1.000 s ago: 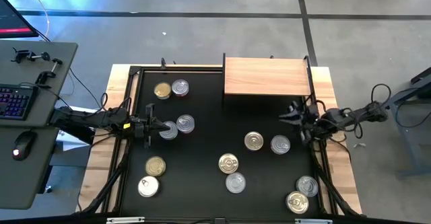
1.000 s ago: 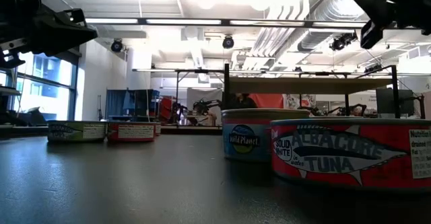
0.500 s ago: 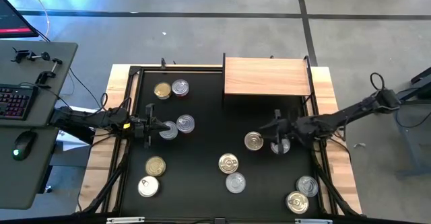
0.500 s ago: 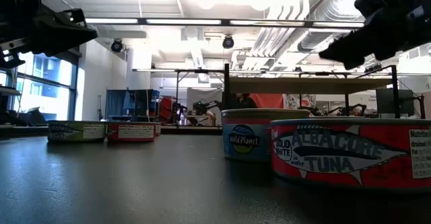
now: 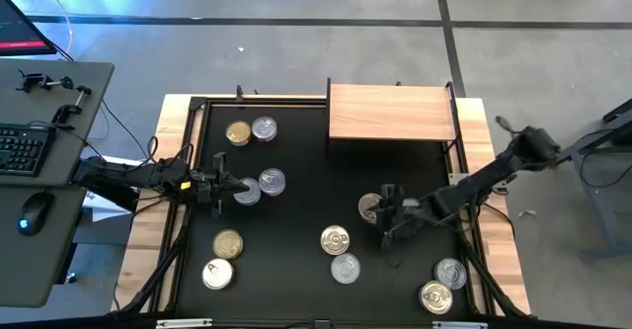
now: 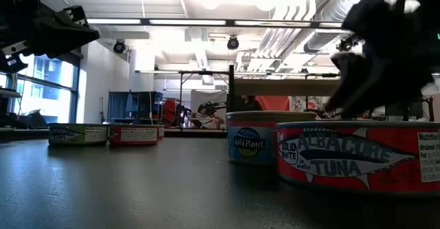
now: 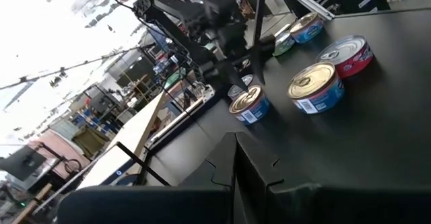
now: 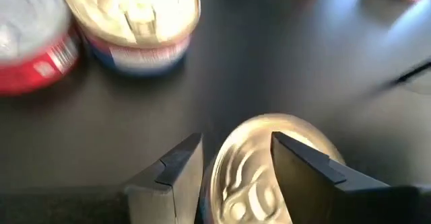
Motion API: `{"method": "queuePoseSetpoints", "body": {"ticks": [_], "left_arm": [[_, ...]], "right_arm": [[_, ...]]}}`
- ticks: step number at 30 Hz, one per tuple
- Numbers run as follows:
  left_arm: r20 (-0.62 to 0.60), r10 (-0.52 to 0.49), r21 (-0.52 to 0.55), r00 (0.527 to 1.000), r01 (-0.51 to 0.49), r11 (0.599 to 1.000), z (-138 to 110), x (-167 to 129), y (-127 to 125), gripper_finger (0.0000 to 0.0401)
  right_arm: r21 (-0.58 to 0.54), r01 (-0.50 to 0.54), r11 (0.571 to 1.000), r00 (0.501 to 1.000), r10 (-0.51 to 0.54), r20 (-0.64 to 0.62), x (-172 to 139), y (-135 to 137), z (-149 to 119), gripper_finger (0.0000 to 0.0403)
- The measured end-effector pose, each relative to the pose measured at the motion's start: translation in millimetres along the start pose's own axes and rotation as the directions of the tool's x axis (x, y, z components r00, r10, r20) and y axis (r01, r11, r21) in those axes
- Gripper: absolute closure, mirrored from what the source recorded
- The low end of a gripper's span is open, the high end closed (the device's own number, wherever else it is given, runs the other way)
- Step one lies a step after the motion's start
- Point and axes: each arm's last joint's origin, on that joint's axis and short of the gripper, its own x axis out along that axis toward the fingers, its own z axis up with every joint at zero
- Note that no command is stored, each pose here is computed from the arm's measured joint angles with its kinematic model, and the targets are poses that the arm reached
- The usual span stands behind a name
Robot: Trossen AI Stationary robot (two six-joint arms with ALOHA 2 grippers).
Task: Stack canned seafood by type on shelf
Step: Put the blue tuna can on the shelf
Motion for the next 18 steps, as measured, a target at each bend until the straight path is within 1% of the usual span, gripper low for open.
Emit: {"method": "queuePoseSetpoints", "body": {"ticks": [2,4,6,9,15,16,18], "left_arm": [[-0.001,0.0,0.001,1.0,0.0,1.0,-0.1,0.0,-0.1,0.0401],[0.0,-0.001,-0.005,1.0,0.001,1.0,-0.1,0.0,-0.1,0.0401],[-0.001,-0.001,-0.004,1.0,0.001,1.0,-0.1,0.0,-0.1,0.0401],[-0.001,-0.001,-0.004,1.0,0.001,1.0,-0.1,0.0,-0.1,0.0401],[0.0,-0.001,-0.007,1.0,0.001,1.0,0.0,0.0,0.0,0.0401],[0.0,-0.001,-0.007,1.0,0.001,1.0,0.0,0.0,-0.1,0.0401],[0.0,-0.001,-0.011,1.0,0.001,1.0,0.0,0.0,-0.1,0.0401]], "right_arm": [[0.009,0.023,1.0,0.999,-0.022,-0.033,7.0,5.3,-6.0,0.0236],[0.03,0.062,0.998,0.998,-0.061,-0.035,12.1,9.0,-8.3,0.0239],[0.036,0.114,0.993,0.993,-0.113,-0.04,16.6,11.7,-11.2,0.0251],[0.002,0.159,0.987,0.986,-0.159,-0.059,22.4,15.4,-16.9,0.0287],[-0.09,0.202,0.975,0.976,-0.208,-0.063,30.0,17.8,-20.8,0.0386],[-0.103,0.206,0.973,0.975,-0.212,-0.058,29.9,18.2,-20.5,0.0394],[-0.124,0.213,0.969,0.974,-0.22,-0.047,28.7,18.3,-19.6,0.0393]]}}
